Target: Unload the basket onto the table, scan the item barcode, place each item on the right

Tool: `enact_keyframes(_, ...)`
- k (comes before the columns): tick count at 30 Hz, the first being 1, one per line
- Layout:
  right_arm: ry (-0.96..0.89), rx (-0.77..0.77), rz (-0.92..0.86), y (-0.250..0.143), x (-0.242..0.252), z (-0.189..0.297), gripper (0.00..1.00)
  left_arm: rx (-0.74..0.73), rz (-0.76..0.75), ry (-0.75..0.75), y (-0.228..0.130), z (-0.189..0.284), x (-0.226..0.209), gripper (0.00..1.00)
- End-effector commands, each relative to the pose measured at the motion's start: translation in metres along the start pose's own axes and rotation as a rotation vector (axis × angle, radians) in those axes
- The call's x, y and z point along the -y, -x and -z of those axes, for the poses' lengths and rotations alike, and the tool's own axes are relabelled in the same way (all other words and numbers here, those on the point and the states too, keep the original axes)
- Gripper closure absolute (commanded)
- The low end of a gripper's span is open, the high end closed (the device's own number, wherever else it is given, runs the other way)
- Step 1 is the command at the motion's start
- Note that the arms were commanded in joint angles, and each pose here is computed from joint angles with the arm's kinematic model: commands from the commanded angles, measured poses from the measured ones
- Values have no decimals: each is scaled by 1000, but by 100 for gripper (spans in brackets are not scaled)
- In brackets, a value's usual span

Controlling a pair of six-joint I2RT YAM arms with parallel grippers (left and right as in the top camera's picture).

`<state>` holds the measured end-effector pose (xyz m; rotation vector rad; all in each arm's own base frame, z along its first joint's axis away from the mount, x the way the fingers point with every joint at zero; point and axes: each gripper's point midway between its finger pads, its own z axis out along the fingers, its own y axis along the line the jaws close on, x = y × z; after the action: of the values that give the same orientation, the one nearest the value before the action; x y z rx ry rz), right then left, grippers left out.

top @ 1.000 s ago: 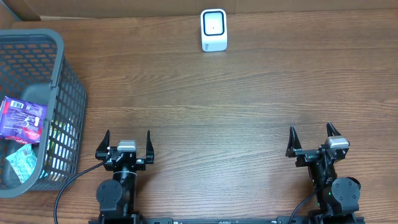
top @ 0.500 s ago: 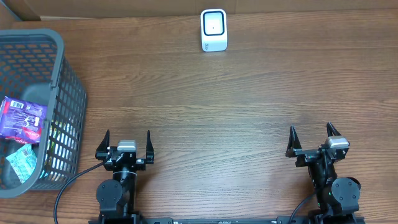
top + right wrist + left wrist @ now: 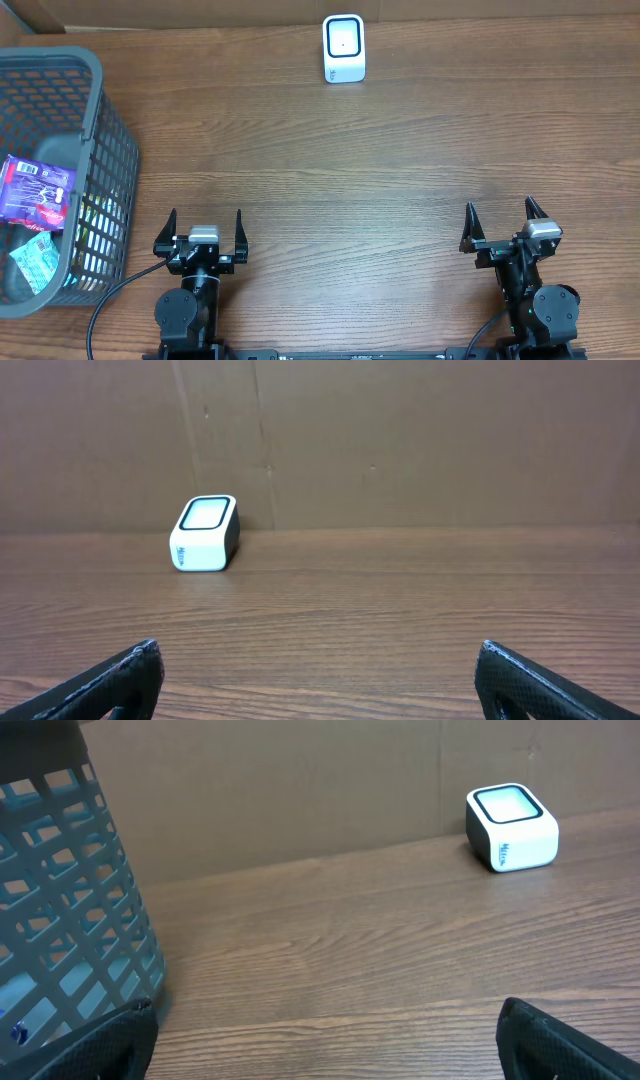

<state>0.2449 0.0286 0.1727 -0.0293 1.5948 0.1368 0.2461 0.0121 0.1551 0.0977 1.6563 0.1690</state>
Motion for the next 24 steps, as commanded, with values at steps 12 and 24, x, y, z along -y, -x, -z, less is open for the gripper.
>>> enact_keyframes(12, 0, 6, 1, -1, 0, 0, 0, 10, -18, -6, 1, 0, 1, 0)
enact_keyframes(24, -17, 20, 0, 2, 3, 0, 0, 10, -17, -8, 1, 0, 1, 1)
